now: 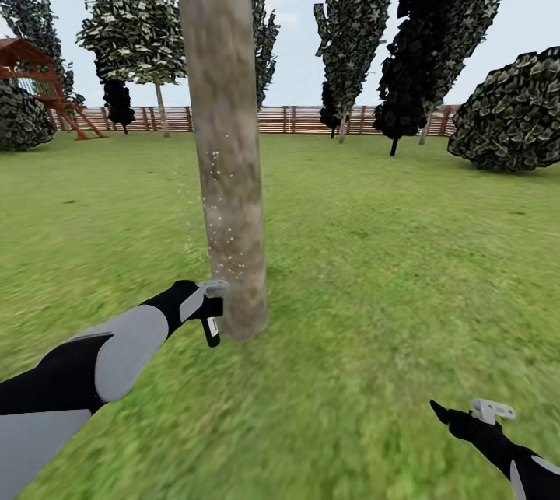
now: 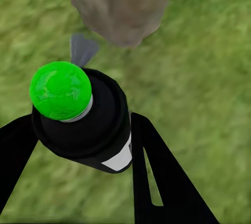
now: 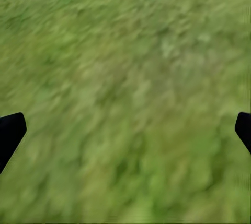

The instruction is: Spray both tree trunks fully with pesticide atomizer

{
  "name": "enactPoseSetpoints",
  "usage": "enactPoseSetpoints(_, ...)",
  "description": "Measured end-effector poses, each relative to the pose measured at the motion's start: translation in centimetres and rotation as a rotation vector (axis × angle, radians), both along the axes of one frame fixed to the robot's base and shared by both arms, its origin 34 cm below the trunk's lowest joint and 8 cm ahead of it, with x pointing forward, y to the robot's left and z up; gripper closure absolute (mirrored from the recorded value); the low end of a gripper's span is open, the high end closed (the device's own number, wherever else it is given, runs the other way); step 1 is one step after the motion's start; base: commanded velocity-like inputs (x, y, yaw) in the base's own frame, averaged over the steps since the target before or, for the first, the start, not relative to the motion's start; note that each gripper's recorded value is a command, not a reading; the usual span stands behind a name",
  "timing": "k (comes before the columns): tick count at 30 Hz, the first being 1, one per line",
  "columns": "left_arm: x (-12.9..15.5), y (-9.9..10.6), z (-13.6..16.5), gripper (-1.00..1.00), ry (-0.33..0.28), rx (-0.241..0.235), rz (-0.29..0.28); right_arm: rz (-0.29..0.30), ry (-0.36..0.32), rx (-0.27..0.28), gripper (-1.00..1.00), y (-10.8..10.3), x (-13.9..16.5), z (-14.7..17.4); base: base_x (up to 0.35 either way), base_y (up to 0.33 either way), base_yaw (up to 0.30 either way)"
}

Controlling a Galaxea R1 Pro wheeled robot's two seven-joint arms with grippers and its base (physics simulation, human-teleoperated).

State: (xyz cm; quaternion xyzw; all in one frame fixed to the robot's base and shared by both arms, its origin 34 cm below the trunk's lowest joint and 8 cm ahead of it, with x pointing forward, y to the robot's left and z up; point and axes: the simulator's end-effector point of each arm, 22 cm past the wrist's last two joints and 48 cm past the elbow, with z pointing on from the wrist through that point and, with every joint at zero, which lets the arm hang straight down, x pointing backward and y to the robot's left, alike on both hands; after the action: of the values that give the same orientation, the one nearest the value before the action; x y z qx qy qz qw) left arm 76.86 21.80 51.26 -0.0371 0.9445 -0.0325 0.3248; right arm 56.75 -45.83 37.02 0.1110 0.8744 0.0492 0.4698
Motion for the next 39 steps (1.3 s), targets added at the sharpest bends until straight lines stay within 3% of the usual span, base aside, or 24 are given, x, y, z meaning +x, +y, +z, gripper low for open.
enactPoseSetpoints(15,-0.01,-0.11,-0.01,1.0,0.0,0.001,-0.002,0.001,0.001,-0.001,-1.0,0.01,0.0,-0.01,0.0,-0.311,0.079)
enactPoseSetpoints(32,0.04,-0.13,0.04,1.0,-0.002,0.0,-0.003,0.0,0.001,-0.001,-1.0,-0.01,-0.01,-0.02,0.004,-0.322,0.242)
enactPoseSetpoints(39,0.04,-0.14,0.06,1.0,-0.002,-0.001,-0.002,0.001,0.001,-0.001,-1.0,0.02,0.0,-0.01,0.079,-0.322,0.037)
